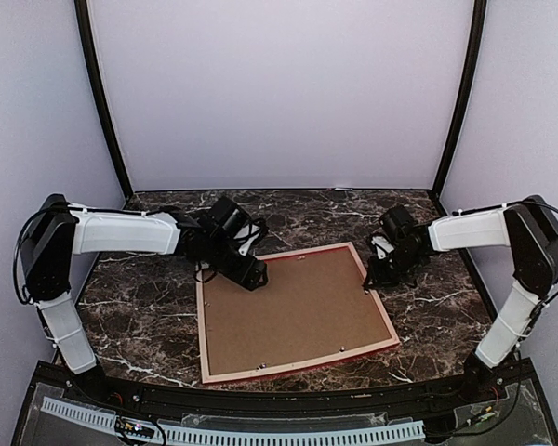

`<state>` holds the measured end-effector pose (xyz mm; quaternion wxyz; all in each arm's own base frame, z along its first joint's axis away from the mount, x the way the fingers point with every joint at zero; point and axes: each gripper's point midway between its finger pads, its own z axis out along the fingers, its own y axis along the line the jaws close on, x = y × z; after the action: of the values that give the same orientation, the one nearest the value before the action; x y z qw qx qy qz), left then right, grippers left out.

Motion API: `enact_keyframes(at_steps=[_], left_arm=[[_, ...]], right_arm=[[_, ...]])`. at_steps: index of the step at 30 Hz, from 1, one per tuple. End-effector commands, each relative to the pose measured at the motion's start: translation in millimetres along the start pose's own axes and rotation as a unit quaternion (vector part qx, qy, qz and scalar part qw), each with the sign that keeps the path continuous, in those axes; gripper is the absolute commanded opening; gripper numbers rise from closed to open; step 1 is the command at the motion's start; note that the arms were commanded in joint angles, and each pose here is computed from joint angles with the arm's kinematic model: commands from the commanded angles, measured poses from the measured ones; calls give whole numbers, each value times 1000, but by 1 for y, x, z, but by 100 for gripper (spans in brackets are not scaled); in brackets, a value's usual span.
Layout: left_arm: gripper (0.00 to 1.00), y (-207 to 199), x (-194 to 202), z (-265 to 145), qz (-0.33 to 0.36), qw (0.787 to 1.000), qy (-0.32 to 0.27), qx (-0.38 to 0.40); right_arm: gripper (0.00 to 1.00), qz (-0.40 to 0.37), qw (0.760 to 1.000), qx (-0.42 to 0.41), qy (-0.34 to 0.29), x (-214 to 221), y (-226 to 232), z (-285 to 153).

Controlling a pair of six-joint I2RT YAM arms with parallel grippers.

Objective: Put the photo into the frame
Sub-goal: Press the fastener onto the backboard, then pick up the photo frame from the center of the board.

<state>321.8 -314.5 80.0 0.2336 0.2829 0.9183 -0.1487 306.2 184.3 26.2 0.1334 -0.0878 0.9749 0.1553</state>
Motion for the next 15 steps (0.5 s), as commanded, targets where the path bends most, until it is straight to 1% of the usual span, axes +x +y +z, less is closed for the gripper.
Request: enact_keyframes(at_steps=[1, 5, 8, 10, 11, 15], left_arm=[[82, -28, 5, -22, 19, 999, -24, 15], [82, -33, 8, -29, 10, 999, -32, 20], [82, -34, 7, -34, 12, 999, -39, 18], [82, -35, 6, -37, 14, 999, -44, 17], [82, -35, 6, -38, 17, 999, -45, 17], [82, -33, 5, -43, 22, 998, -51, 11]], right_arm=[[10, 22, 999, 19, -31, -30, -9, 4], [37, 24, 999, 13, -40, -28, -7, -5], [52, 29, 999, 1, -42, -14, -4, -16], [57, 32, 999, -4, -41, -1, -2, -22], [59, 33, 999, -7, -38, 6, 0, -24], [60, 38, 999, -10, -28, 35, 4, -29]])
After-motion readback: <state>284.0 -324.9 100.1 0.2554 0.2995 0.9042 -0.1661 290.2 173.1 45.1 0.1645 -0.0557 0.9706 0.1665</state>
